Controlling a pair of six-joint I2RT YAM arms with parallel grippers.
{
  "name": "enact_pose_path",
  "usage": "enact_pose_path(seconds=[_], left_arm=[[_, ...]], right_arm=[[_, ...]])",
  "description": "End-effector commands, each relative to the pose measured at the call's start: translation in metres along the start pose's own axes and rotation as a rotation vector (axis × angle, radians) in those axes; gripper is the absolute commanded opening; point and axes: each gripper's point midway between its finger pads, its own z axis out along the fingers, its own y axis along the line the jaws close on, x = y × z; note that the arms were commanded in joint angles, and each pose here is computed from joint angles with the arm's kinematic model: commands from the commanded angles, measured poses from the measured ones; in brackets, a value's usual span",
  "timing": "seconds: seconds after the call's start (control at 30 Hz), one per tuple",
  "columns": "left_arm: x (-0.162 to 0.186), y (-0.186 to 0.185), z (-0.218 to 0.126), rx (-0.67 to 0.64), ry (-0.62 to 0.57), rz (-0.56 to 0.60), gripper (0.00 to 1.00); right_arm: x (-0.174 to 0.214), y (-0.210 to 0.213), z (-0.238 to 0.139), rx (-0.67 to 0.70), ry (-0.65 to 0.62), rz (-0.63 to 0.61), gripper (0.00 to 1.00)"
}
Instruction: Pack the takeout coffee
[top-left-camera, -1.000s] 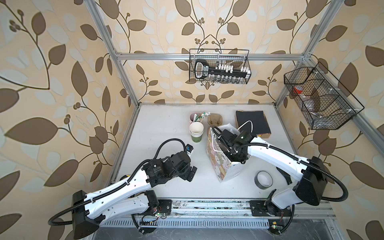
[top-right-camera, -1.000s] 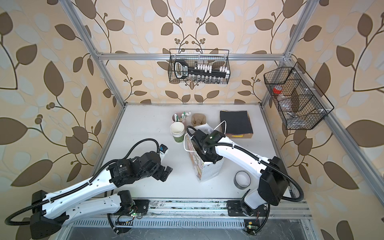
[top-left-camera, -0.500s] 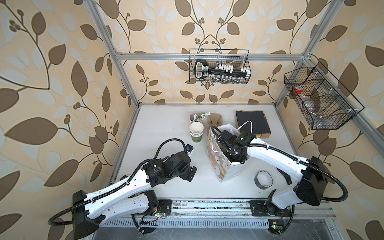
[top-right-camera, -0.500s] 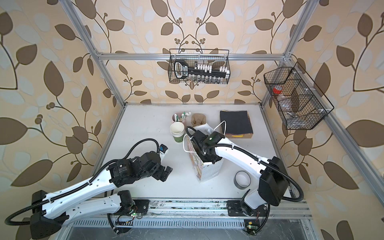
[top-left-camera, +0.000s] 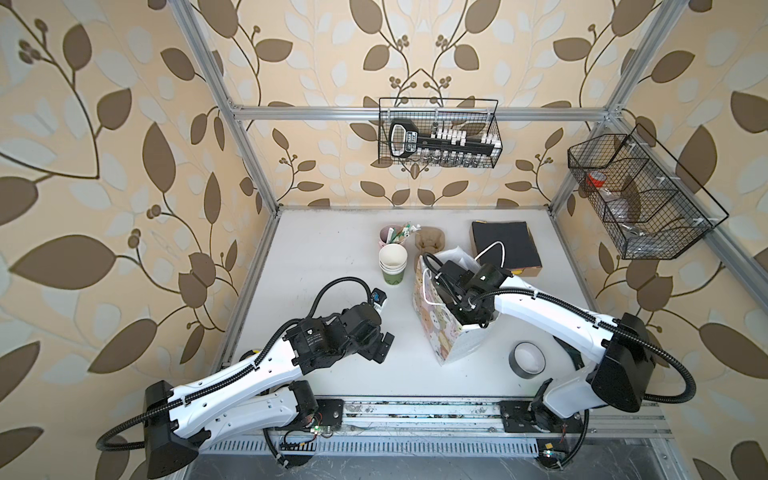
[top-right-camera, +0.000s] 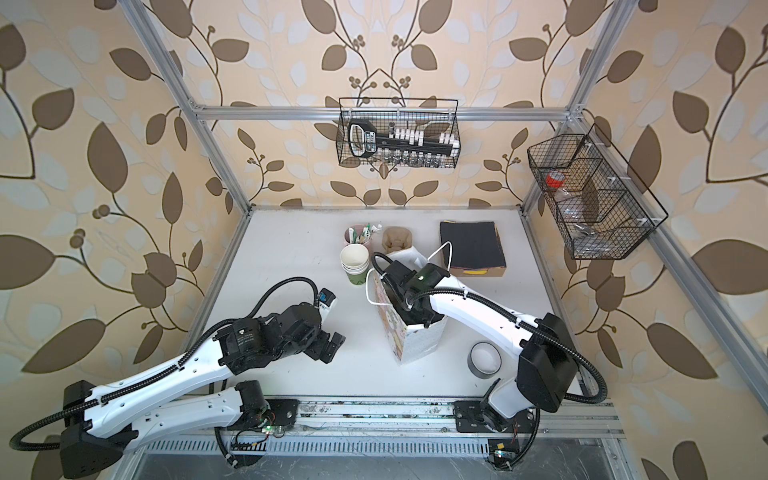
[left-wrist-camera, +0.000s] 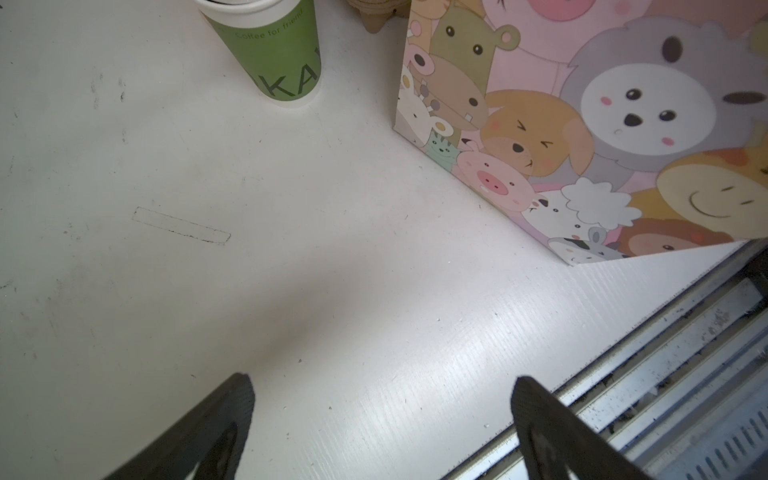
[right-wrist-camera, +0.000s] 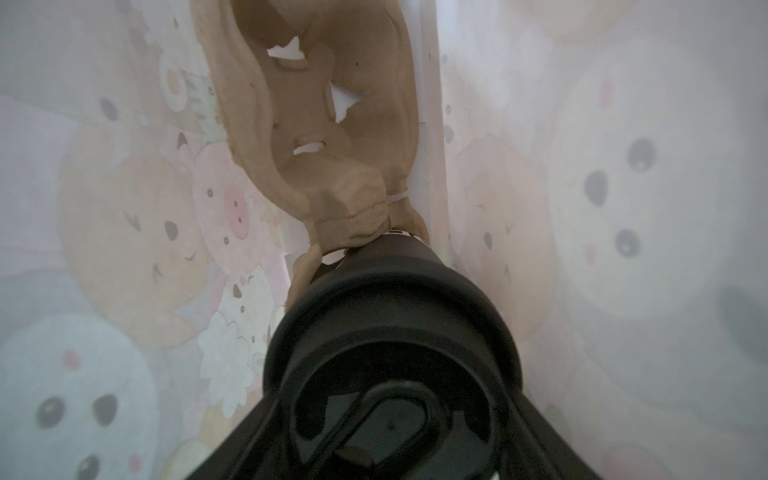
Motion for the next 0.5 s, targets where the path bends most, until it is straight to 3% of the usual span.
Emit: enact_pose_path(seconds=[0.0,0.47], left_arm=[[-0.0108,-0.0008,-0.0106,0.002,-0.042,-0.018,0.99],[-0.0106,-0.0009,-0.0102,0.001,-0.04,-0.017,0.99]], right_arm=[[0.059,-0.0001,0.0741,0.065,0.291,-0.052,0.69],[0.0572,0.003,0.0724,0.05,0.284,-0.053,0.7]])
